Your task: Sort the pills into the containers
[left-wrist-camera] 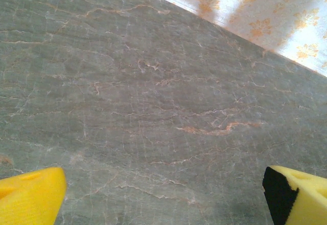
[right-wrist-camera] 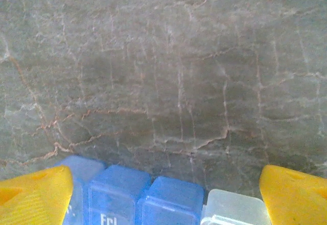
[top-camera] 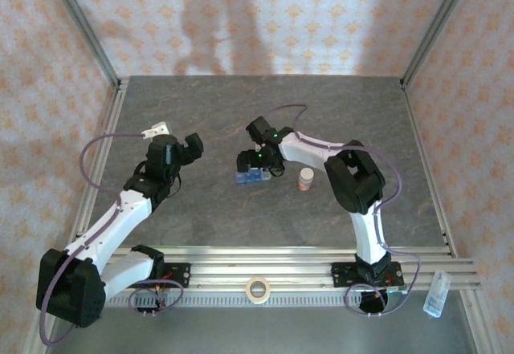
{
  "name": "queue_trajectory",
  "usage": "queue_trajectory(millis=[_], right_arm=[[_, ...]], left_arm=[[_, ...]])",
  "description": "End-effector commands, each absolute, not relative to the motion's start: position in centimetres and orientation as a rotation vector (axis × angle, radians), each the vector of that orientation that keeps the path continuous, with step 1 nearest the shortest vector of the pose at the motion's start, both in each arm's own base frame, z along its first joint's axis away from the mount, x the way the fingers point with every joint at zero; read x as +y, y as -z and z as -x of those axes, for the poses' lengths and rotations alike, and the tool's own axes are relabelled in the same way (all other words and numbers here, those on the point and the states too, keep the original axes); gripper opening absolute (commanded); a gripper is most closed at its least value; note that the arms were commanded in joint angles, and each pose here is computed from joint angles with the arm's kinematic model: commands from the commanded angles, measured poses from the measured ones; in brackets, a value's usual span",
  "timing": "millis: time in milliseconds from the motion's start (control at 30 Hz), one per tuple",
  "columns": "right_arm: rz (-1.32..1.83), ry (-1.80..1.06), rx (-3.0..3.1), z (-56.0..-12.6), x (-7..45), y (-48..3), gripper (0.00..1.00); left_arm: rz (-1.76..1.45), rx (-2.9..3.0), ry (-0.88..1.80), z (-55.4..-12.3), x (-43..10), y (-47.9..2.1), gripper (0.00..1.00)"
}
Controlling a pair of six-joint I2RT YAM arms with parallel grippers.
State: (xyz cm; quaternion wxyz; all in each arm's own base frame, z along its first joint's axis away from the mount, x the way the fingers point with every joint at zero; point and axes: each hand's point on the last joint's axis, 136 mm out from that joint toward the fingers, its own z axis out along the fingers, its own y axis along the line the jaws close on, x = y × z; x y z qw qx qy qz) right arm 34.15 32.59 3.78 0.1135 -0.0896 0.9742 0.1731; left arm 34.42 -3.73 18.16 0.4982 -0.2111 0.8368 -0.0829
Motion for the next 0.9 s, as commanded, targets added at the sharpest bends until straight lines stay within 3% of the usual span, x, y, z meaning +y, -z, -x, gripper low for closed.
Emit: queue_trajectory(millis=[0, 433, 867], right_arm=[[0.265, -0.561, 2.875, -31.7, 33.0, -4.6, 0.94], [0.356, -0.647, 2.868, -26.3, 33.5, -5.9, 0.94], [0.635, -0.305, 2.76, -28.8, 31.4, -6.7, 0.93]], left_arm=[[0.526, 2.008, 0.211, -34.7, -3.9, -19.0, 1.0], [0.525, 2.019, 0.211, -34.7, -4.0, -18.5, 1.0], [0.528, 2.028, 0.203, -34.6, -3.9, -18.5, 1.0]])
